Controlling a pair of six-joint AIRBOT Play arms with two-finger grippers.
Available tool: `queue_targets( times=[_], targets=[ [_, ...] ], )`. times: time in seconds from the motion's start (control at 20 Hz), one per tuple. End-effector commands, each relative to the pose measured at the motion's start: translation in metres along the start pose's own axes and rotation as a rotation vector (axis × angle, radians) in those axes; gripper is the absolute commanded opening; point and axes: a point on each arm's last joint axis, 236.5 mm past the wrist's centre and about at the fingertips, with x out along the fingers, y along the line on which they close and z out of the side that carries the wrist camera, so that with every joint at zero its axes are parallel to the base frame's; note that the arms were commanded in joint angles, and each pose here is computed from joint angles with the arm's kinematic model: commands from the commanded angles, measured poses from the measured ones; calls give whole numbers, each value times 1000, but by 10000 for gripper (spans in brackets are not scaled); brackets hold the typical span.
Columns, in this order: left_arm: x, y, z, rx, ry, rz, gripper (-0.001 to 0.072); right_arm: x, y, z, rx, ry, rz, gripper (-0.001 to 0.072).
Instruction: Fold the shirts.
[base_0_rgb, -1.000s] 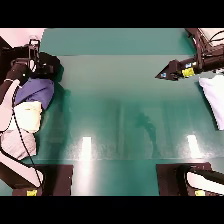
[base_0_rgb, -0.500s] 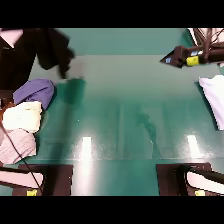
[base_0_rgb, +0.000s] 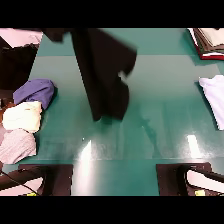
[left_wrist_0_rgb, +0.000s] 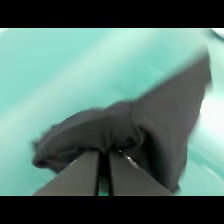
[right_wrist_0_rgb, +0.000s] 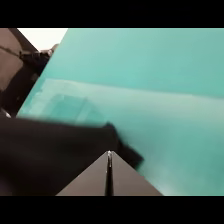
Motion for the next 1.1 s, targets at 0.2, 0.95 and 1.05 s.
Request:
queue_targets(
  times=[0.2, 0.95, 1.05],
  targets=[
    [65, 9, -115, -205, 266, 40, 703, -15, 15, -9, -48, 68, 13, 23],
    [65, 11, -391, -598, 729, 24, 673, -11, 15, -22, -42, 119, 25, 23],
    [70, 12, -399, -603, 723, 31, 673, -12, 15, -22, -43, 120, 25, 23]
  ],
)
